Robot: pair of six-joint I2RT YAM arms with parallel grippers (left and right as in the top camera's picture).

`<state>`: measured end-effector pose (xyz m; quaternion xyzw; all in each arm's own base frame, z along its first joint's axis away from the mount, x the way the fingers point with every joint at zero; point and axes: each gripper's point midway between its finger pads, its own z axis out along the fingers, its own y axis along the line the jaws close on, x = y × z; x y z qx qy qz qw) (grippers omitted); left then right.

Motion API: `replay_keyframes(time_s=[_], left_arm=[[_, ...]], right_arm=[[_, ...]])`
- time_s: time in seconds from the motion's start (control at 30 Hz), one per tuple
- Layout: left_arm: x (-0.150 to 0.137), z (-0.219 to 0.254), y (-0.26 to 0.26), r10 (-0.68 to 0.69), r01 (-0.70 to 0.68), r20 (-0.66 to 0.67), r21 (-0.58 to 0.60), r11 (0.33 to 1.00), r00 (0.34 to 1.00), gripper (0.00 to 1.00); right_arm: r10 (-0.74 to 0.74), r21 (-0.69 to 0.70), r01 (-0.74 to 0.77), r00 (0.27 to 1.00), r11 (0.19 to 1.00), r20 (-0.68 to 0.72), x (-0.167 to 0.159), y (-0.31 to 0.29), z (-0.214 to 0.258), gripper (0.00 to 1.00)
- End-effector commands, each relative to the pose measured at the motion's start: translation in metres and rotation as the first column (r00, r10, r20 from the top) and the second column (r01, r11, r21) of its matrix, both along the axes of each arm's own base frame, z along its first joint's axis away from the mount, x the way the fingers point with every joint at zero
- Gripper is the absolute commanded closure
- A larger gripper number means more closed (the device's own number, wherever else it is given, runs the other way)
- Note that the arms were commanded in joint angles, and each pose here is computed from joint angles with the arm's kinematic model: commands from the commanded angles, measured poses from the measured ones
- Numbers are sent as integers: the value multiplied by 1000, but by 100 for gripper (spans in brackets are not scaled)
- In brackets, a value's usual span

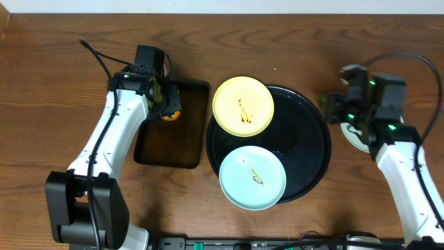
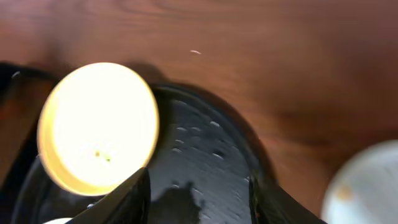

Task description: Clean dirty plates on tray and stack at the side

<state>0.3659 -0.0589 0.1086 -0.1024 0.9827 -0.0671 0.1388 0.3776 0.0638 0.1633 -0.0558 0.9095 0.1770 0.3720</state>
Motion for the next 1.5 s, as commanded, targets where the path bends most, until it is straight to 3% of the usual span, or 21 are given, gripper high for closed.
replay_keyframes(time_s=[0.0,0.1,0.27,0.67,0.83,0.9,1.03,1.23,1.47], left_arm=[[-2,-2,-2,-23,23,-7,2,1000,1000,92],[-2,-2,-4,-27,27,-7,2,1000,1000,92],[-3,-2,-9,-40,40,-7,2,999,999,92],[-5,-2,-27,-91,91,0,2,996,996,92],[-7,-1,-42,-131,131,9,1,991,991,92],[-8,-1,-49,-148,148,12,1,989,989,92],[-11,0,-61,-182,182,16,0,983,983,92],[-11,3,-87,-244,245,55,-5,970,968,92],[-7,13,-135,-333,345,153,-59,937,930,92]], right_arm=[[115,-26,-115,993,993,-12,3,35,-9,53],[168,-24,-170,984,985,-52,3,60,-30,53],[82,-61,-92,985,994,-151,15,73,-80,55],[30,33,-21,961,999,-275,24,96,-148,62],[22,20,-16,956,1000,-293,22,94,-156,72],[4,0,-5,953,1000,-304,20,90,-159,85],[-81,-54,66,938,996,-338,16,76,-166,99],[-148,-105,118,924,987,-353,11,54,-157,99],[-289,-275,198,893,941,-345,-13,11,-129,99]])
